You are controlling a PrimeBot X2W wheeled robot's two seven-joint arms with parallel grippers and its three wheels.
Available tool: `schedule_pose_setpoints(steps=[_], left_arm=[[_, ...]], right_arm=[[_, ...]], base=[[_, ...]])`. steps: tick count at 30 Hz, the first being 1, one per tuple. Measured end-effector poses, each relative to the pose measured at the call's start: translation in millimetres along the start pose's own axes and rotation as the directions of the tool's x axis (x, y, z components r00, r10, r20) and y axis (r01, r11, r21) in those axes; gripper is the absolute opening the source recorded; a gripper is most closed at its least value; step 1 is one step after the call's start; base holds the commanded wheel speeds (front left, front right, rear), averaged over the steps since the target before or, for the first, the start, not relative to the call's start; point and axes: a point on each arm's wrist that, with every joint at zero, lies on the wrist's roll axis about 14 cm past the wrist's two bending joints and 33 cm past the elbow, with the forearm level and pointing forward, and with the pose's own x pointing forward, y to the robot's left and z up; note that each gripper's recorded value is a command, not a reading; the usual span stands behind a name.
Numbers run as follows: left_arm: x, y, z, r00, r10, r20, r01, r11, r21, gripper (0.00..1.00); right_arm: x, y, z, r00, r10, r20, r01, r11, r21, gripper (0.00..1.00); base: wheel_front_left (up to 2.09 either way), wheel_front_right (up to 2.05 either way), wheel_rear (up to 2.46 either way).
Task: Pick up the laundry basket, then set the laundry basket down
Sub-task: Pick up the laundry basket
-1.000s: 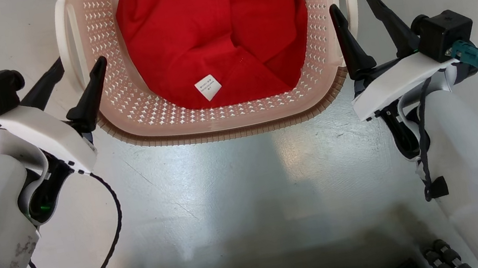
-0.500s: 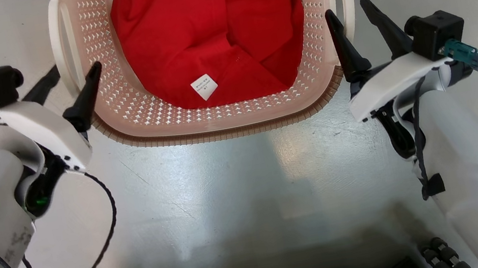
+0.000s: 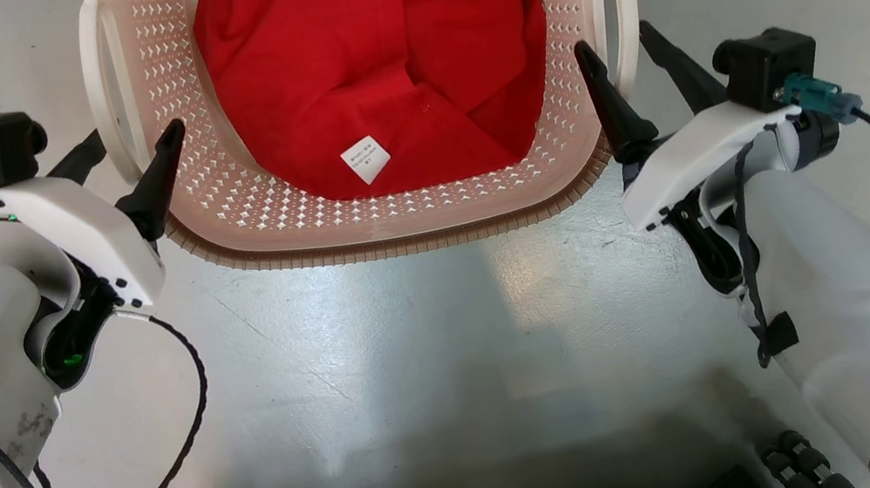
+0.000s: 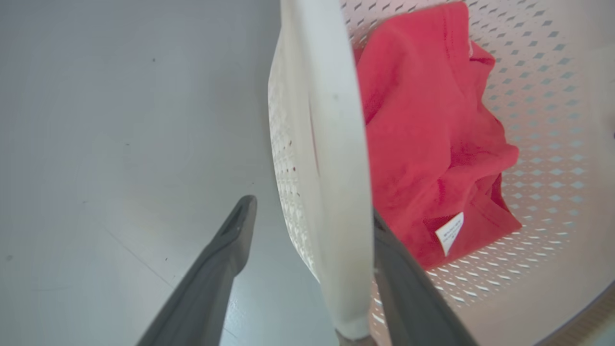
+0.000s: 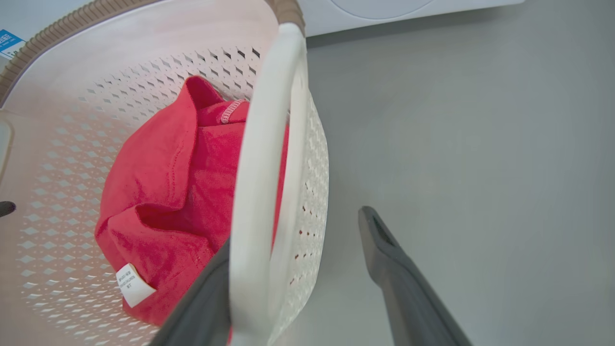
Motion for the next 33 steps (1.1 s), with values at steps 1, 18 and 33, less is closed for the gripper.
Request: schedule_pose_setpoints(steps=[1,18,33], left_arm=[[0.7,-1.5,0.6,1.0,-0.005,-0.003,0.005,1.0,0.001,1.0],[4.7,-7.5,4.4,1.0,-0.019,-0.003,0.019,1.0,-0.02,0.0],[-0.5,-11.9,12.4,1.0,-0.018,0.014,0.019,0.999,-0.036,0.0]], right_arm=[[1.2,0.4,1.7,1.0,0.002,0.002,-0.002,1.0,-0.002,1.0],[6.0,16.0,3.3,0.999,0.032,0.004,-0.032,0.999,0.019,0.0],[3.9,17.9,11.1,0.999,0.034,0.016,-0.034,0.999,0.011,0.0]], base=[[0.0,0.0,0.0],[0.0,0.0,0.0],[0.0,0.0,0.0]])
